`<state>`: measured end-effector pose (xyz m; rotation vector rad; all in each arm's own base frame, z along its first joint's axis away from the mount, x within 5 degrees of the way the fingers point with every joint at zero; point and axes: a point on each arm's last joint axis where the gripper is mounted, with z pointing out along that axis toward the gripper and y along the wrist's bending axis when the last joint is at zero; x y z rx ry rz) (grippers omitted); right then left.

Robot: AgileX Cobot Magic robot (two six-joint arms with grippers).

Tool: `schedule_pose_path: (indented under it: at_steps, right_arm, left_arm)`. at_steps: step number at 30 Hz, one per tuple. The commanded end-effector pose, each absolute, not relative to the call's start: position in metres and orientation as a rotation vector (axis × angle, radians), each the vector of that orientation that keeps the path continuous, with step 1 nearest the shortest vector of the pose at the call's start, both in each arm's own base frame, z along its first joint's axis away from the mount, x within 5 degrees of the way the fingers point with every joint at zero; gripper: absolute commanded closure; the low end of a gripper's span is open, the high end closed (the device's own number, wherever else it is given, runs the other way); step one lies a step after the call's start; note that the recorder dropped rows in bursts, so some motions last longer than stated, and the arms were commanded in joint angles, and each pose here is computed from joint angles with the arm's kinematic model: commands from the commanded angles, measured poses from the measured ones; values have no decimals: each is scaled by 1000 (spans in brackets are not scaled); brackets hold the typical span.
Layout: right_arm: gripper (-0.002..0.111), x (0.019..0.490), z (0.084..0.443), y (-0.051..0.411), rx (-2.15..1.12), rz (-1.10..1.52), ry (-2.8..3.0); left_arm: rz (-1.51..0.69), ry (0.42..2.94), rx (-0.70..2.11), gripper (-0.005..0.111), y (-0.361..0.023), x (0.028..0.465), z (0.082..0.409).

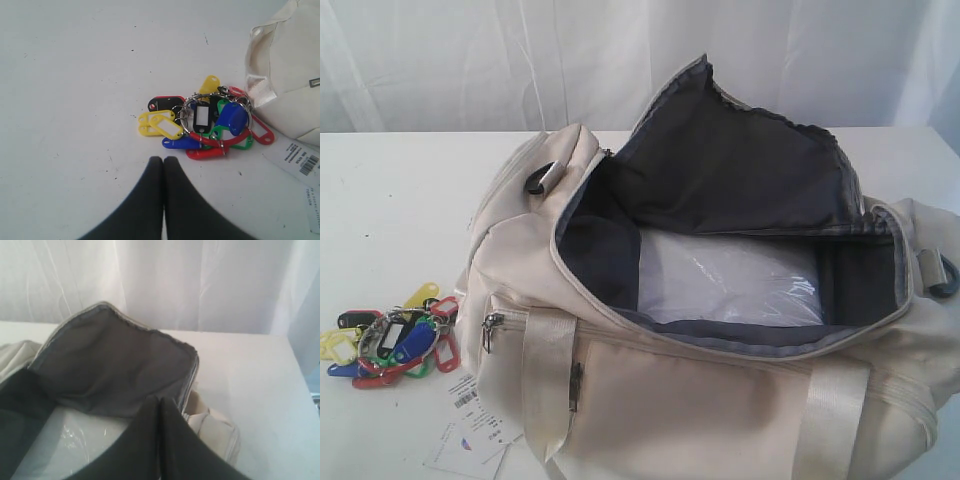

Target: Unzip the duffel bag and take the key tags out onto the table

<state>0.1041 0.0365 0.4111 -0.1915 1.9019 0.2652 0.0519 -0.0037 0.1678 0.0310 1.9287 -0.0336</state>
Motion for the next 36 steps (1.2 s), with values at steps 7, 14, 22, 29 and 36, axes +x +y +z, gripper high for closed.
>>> schedule_pose_path:
  at_steps: [7, 14, 22, 29, 36]
  right_arm:
    - [108, 70, 423, 12, -78, 240, 1773]
    - [108, 79, 393, 10, -38, 185, 1797]
    - [108, 81, 310, 11, -64, 139, 1972]
    - [108, 69, 228, 9, -86, 136, 2059]
    - [108, 61, 196, 10, -107, 202, 1907]
  left_arm:
    - [-39, 1930, 35, 107, -4, 52, 167]
    - [-39, 1930, 34, 107, -4, 52, 167]
    - [-39, 1930, 34, 107, -4, 52, 167]
    - [-39, 1930, 34, 107, -4, 52, 167]
    - [-39, 1930, 34, 107, -4, 52, 167]
